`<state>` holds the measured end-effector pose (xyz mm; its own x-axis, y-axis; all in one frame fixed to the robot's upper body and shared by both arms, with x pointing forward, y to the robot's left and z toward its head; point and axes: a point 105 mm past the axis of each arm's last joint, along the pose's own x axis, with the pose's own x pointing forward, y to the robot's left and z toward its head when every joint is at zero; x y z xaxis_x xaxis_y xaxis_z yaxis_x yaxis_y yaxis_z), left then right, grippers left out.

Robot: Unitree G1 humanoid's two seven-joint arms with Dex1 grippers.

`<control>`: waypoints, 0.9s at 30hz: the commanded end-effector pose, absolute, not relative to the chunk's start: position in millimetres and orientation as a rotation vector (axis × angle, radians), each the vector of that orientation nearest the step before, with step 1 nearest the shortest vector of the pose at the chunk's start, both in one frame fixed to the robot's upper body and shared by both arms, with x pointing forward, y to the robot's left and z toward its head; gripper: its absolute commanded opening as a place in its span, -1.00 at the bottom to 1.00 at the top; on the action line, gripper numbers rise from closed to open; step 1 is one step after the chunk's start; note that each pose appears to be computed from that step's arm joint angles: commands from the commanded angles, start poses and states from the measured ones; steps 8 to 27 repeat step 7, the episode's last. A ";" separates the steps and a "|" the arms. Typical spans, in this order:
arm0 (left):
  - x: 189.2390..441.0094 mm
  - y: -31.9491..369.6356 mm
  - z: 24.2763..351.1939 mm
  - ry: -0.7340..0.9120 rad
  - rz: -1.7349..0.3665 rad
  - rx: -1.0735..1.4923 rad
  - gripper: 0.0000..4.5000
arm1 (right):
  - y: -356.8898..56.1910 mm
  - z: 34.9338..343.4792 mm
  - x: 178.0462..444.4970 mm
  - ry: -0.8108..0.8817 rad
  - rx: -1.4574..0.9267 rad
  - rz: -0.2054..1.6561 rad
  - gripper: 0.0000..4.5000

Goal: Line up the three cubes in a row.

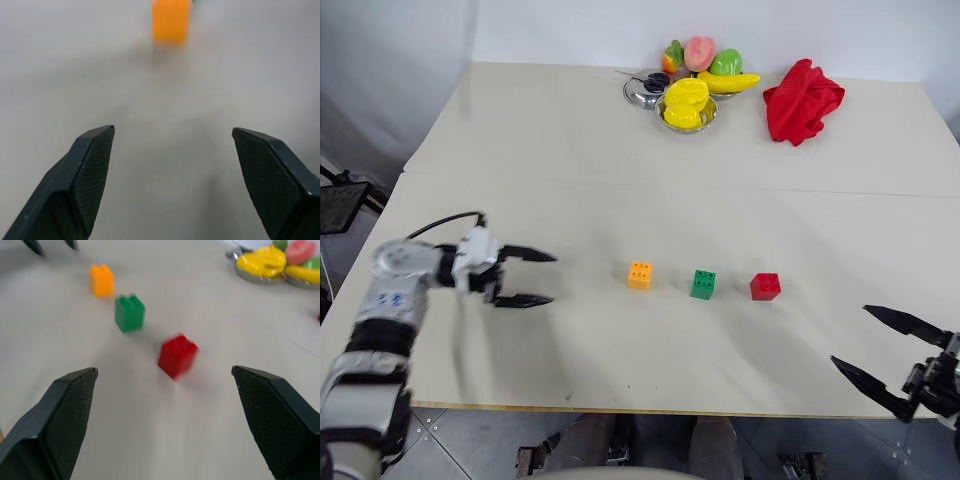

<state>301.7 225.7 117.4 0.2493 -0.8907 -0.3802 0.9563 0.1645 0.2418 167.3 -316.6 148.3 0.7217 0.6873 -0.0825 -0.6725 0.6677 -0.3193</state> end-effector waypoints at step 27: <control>263.5 238.7 128.9 0.057 -1.069 0.337 0.77 | -332.2 157.5 173.3 -0.071 -0.428 0.791 1.00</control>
